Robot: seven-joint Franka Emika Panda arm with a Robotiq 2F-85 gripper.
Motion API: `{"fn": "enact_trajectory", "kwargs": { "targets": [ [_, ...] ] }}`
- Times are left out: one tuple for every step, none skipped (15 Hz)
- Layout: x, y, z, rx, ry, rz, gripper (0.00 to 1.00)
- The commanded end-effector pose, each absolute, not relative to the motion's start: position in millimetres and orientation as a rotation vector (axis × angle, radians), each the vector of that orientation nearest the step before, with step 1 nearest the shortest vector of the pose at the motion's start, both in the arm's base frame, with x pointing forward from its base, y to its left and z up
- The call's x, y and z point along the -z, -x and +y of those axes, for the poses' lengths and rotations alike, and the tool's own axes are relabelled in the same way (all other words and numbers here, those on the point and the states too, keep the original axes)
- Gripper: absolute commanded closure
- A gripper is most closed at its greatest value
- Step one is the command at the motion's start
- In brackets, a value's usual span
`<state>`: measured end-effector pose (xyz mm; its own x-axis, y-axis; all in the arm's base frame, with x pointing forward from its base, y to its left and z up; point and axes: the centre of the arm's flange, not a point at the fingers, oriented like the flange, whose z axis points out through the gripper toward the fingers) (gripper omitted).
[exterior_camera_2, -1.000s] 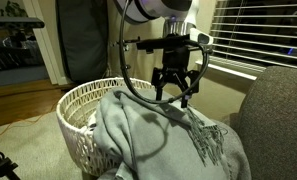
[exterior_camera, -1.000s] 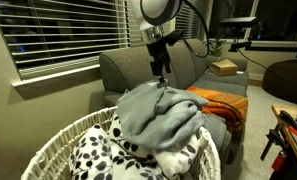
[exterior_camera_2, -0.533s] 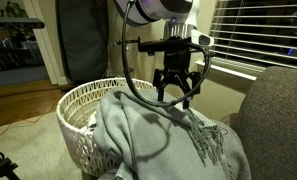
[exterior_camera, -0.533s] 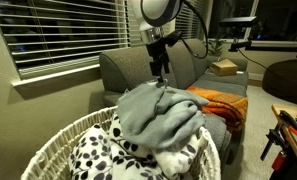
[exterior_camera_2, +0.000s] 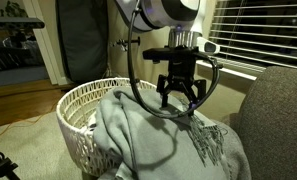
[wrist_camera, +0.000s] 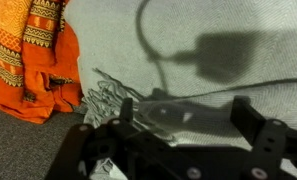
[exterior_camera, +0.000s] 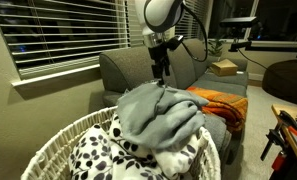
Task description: Put the gray blanket in the white basket
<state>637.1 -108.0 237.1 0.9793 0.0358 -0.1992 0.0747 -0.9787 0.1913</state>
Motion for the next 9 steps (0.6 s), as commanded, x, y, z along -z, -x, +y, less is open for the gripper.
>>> {"fn": "enact_trajectory", "kwargs": {
  "targets": [
    [-226, -637, -126, 0.265, -2.956, 0.096, 0.00],
    [-223, -638, -130, 0.265, -2.957, 0.097, 0.00],
    [-220, -638, -133, 0.269, -2.959, 0.101, 0.00],
    [-218, -639, -137, 0.272, -2.960, 0.100, 0.00],
    [-216, -640, -140, 0.274, -2.960, 0.098, 0.00],
    [-215, -641, -142, 0.274, -2.961, 0.096, 0.00],
    [-214, -641, -143, 0.274, -2.960, 0.094, 0.00],
    [-214, -642, -144, 0.274, -2.960, 0.093, 0.00],
    [-214, -642, -144, 0.274, -2.960, 0.094, 0.00]
  ]
}}
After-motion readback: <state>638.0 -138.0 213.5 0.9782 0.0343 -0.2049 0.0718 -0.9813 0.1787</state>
